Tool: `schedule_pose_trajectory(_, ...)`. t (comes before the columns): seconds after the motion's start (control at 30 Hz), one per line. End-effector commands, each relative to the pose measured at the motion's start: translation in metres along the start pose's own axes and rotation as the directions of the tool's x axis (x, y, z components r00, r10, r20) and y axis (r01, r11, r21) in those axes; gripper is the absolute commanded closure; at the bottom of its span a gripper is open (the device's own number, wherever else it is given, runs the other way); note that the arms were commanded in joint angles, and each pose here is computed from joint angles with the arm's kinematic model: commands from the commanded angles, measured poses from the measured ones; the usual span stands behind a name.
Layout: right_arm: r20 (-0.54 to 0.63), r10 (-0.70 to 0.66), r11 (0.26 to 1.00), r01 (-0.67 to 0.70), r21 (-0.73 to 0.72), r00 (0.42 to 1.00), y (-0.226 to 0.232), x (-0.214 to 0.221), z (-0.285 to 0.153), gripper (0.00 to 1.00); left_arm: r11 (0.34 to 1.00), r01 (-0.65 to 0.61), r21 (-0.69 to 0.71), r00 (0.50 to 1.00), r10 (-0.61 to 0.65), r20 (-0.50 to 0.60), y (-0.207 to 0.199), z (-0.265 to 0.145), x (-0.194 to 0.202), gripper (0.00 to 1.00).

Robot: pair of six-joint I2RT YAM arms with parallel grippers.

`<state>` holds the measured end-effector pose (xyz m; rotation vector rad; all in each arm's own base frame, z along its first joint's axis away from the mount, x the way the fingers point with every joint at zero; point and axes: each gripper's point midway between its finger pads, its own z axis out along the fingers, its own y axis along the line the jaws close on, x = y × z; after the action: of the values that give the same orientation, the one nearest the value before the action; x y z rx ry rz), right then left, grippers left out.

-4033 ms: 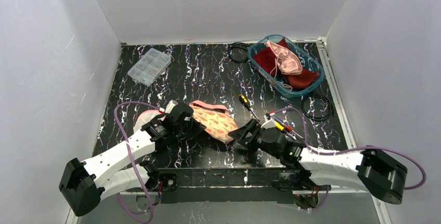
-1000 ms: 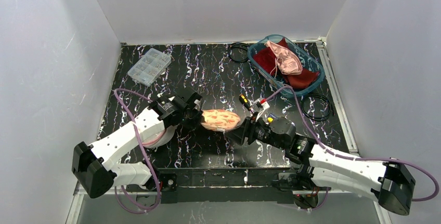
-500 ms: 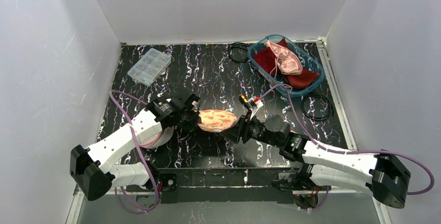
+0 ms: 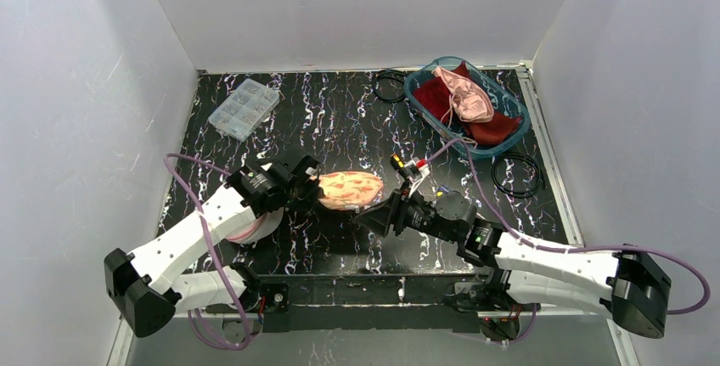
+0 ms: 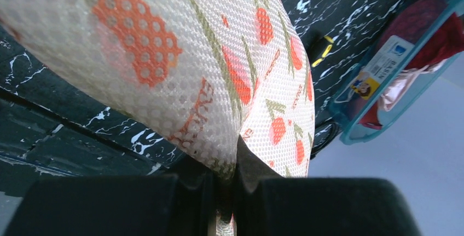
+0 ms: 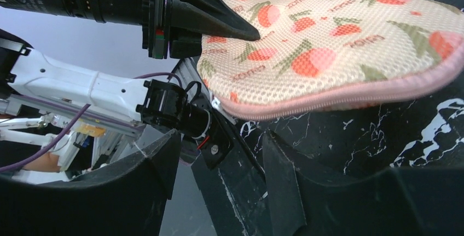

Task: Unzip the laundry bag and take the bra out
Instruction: Unzip the laundry bag at the center of the board.

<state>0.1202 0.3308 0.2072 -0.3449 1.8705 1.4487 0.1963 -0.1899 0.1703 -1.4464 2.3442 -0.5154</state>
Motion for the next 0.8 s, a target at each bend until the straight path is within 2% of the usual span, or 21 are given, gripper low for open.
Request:
schedule_pose_trajectory(0.0, 0.078, -0.073, 0.997, 0.073, 0.004, 0.994, 0.014, -0.021, -0.004, 0.36, 0.996, 0.061, 0.067, 0.992, -0.068, 0.106, -0.005, -0.020, -0.028, 1.00)
schedule_pose_trajectory(0.17, 0.073, -0.140, 0.990, 0.138, 0.025, 0.988, 0.023, -0.022, 0.003, 0.38, 0.994, 0.079, 0.076, 0.989, -0.087, 0.116, -0.006, -0.025, -0.032, 1.00)
schedule_pose_trajectory(0.57, 0.154, -0.125, 0.991, 0.116, 0.064, 0.980, 0.021, -0.037, 0.021, 0.45, 0.994, 0.078, 0.075, 0.991, -0.085, 0.106, -0.006, -0.026, -0.030, 1.00)
schedule_pose_trajectory(0.77, 0.133, -0.130, 0.992, 0.128, 0.025, 0.983, 0.031, -0.035, 0.029, 0.45, 0.994, 0.079, 0.080, 0.989, -0.088, 0.122, -0.002, -0.025, -0.034, 1.00)
